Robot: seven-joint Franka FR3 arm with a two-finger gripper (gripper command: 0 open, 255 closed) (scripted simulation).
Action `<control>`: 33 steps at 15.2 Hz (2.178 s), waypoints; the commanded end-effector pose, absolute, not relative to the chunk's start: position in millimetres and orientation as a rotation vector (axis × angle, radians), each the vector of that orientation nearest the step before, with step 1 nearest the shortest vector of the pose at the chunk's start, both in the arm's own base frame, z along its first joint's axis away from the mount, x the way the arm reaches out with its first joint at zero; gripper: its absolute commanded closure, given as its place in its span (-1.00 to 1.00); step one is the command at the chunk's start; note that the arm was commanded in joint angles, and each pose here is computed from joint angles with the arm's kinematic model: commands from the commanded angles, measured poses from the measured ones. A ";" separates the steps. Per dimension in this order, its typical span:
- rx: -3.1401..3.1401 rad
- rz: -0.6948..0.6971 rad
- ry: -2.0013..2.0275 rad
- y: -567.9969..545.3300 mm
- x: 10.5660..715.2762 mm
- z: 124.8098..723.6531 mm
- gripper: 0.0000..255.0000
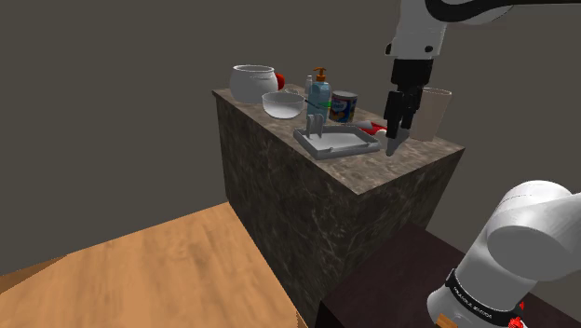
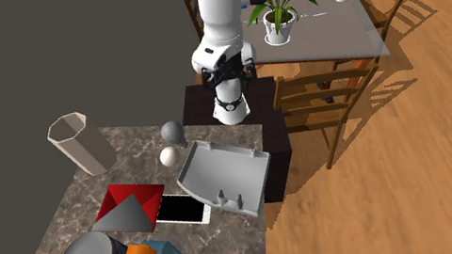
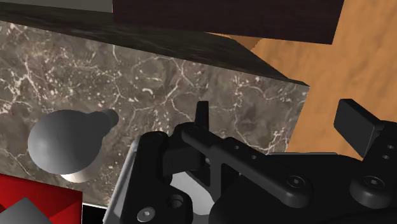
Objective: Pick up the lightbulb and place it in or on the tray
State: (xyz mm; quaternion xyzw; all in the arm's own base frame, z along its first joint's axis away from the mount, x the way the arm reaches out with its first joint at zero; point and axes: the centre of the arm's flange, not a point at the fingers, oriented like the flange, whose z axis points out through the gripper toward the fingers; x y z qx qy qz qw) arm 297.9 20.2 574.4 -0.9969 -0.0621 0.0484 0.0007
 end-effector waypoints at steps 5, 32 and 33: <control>-3.167 0.153 -0.179 -21.6 319.7 565.7 -1.00; -3.269 0.157 -0.131 -147.5 375.5 510.3 -1.00; -3.269 0.157 -0.131 -147.5 375.5 510.3 1.00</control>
